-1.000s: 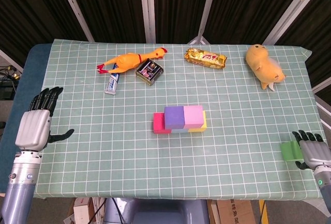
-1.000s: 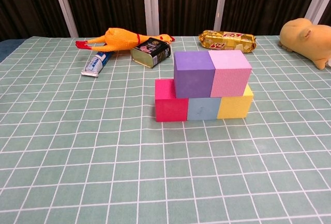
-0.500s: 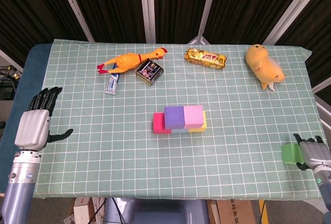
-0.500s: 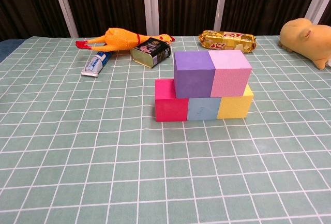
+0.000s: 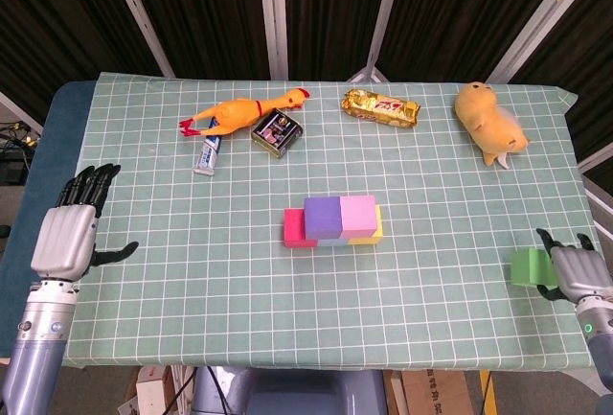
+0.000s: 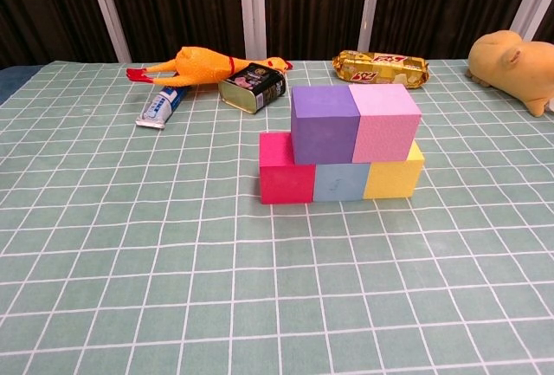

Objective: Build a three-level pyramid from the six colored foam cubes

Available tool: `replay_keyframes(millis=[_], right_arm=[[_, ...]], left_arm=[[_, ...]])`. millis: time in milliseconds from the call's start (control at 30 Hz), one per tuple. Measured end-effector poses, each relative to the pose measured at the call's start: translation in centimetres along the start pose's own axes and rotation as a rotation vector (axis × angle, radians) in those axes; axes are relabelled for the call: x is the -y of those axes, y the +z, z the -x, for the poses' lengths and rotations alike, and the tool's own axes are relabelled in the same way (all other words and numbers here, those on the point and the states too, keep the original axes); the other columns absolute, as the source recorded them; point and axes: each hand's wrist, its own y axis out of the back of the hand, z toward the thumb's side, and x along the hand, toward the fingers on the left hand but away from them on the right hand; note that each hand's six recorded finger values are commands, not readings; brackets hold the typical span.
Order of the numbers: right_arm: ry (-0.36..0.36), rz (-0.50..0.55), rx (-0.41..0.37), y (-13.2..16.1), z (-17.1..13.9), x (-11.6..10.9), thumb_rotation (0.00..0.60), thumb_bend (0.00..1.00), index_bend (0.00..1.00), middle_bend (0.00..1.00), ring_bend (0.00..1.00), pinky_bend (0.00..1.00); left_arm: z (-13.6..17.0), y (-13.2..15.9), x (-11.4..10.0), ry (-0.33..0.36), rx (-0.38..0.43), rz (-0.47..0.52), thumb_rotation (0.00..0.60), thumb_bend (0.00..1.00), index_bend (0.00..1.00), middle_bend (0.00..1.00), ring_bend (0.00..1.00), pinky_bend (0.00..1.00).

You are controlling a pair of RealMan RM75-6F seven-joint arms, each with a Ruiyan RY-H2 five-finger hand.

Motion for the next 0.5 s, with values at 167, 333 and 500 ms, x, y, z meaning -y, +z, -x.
replay_keyframes(millis=[167,333,500], right_arm=[[-0.071,0.024,-0.082,3.8,-2.2,-5.9,0.6,0.33,0.05,0.47,0.35,0.0],[-0.113,0.009,-0.183,9.8,-5.0,-11.7,0.6,0.33,0.05,0.47,0.35,0.0],[-0.125,-0.013,-0.223,14.1,-5.9,-15.5,0.6,0.33,0.05,0.47,0.35,0.0]], left_arm=[[-0.2,-0.1,0.4,-0.017,-0.003,-0.012,0.6,0.1,0.0,0.05,0.02,0.08],[-0.2,0.0,0.2,-0.017,-0.001,0.009,0.6,0.1,0.0,0.05,0.02,0.08],[-0.3,-0.2,-0.4,-0.011,-0.006,0.038,0.6,0.1,0.0,0.05,0.02,0.09]])
